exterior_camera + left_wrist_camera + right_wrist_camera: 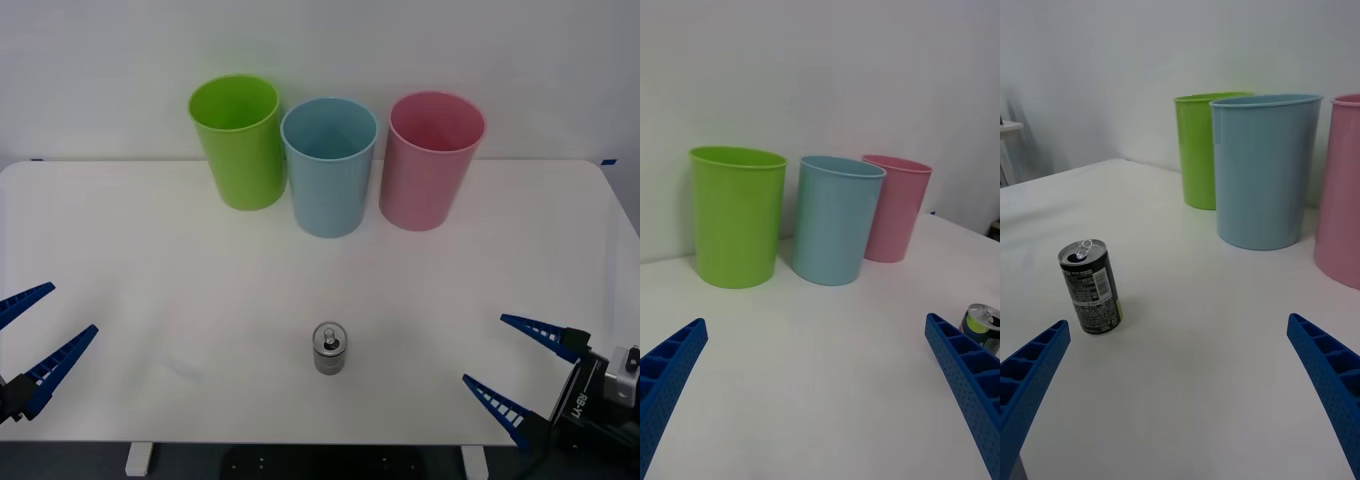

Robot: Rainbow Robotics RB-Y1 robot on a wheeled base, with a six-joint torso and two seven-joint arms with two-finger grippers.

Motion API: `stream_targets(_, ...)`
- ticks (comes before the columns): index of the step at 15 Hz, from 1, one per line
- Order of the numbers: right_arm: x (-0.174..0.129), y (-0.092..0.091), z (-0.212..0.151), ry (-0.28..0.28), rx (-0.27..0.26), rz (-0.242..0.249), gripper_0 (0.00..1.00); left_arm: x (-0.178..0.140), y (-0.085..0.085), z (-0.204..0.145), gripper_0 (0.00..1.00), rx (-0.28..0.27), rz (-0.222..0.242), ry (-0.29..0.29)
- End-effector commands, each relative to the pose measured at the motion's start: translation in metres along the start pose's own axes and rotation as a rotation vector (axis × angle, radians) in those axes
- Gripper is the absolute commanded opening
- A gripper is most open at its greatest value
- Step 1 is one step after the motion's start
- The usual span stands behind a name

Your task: Grasp the object on the table and drop it into the matching bin: aluminum can to the light blue bin, PET bottle to the pink bin.

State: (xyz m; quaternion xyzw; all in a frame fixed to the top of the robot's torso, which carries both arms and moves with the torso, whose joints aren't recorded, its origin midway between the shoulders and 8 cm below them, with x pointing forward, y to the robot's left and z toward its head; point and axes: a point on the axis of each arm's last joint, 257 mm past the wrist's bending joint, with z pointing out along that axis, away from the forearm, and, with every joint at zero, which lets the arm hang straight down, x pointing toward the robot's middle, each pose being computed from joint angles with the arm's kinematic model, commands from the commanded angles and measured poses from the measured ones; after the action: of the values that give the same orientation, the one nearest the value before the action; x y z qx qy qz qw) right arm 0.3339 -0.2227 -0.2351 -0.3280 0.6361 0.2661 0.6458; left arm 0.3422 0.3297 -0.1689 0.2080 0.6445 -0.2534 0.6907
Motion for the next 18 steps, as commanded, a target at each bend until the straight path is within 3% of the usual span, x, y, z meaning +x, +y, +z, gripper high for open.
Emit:
stream_targets(1,0.008,0.006,0.017,0.009,0.001,-0.027,1.00,0.000,0.000,0.000,1.00,0.000,0.000,0.000)
stream_targets(2,0.011,0.007,0.025,0.013,0.010,-0.059,1.00,0.000,0.000,0.000,1.00,0.000,0.000,0.000)
stream_targets(18,0.045,0.072,0.119,0.070,-0.044,-0.033,1.00,0.000,0.000,0.000,1.00,0.000,0.000,0.000)
